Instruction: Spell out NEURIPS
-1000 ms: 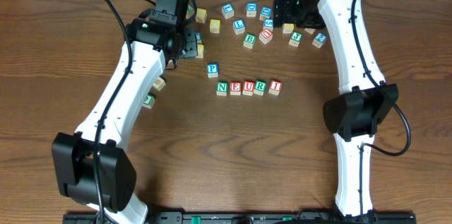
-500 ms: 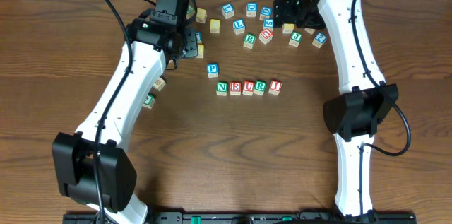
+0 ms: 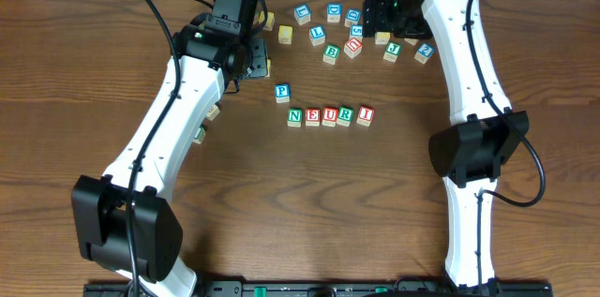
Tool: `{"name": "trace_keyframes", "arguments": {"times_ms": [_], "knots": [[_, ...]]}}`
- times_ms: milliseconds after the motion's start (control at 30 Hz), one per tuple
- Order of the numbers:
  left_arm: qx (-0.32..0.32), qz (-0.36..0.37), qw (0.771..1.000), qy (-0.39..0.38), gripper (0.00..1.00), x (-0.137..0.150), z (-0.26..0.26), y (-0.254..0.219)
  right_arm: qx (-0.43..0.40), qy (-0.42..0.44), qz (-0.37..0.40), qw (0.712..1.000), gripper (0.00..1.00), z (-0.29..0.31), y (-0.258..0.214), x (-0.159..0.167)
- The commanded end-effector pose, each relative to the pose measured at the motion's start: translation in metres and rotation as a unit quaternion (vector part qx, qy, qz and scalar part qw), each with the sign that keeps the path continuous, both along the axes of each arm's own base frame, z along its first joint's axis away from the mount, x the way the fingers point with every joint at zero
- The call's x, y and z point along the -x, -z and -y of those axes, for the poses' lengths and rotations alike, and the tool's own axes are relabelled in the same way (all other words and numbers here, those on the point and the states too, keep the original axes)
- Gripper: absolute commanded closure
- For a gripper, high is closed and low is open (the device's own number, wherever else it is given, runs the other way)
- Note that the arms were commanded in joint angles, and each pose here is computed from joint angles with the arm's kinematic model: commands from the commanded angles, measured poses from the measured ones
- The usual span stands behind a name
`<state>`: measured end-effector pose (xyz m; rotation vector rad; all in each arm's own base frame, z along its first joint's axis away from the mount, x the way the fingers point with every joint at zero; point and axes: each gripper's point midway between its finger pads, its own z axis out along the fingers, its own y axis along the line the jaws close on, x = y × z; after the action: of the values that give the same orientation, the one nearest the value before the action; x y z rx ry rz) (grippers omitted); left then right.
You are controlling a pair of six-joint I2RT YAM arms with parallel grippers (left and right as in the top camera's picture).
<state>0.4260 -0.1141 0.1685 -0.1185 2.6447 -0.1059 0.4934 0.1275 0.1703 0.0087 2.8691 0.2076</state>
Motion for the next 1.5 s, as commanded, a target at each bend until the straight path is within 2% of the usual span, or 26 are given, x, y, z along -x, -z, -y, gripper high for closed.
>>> {"name": "trace_keyframes", "arguments": {"times_ms": [0, 1100, 1467], "knots": [[0.001, -0.008, 1.000, -0.008, 0.57, -0.001, 0.000, 0.006, -0.002, -0.003, 0.003, 1.000, 0.16, -0.002, -0.005, 0.002], [0.011, -0.009, 1.000, -0.025, 0.57, -0.002, 0.001, 0.007, -0.001, -0.004, 0.001, 1.000, 0.16, -0.002, -0.004, 0.003], [0.015, -0.016, 1.000, -0.008, 0.58, 0.000, 0.029, 0.028, -0.001, -0.003, 0.001, 1.000, 0.16, -0.002, -0.004, 0.003]]}}
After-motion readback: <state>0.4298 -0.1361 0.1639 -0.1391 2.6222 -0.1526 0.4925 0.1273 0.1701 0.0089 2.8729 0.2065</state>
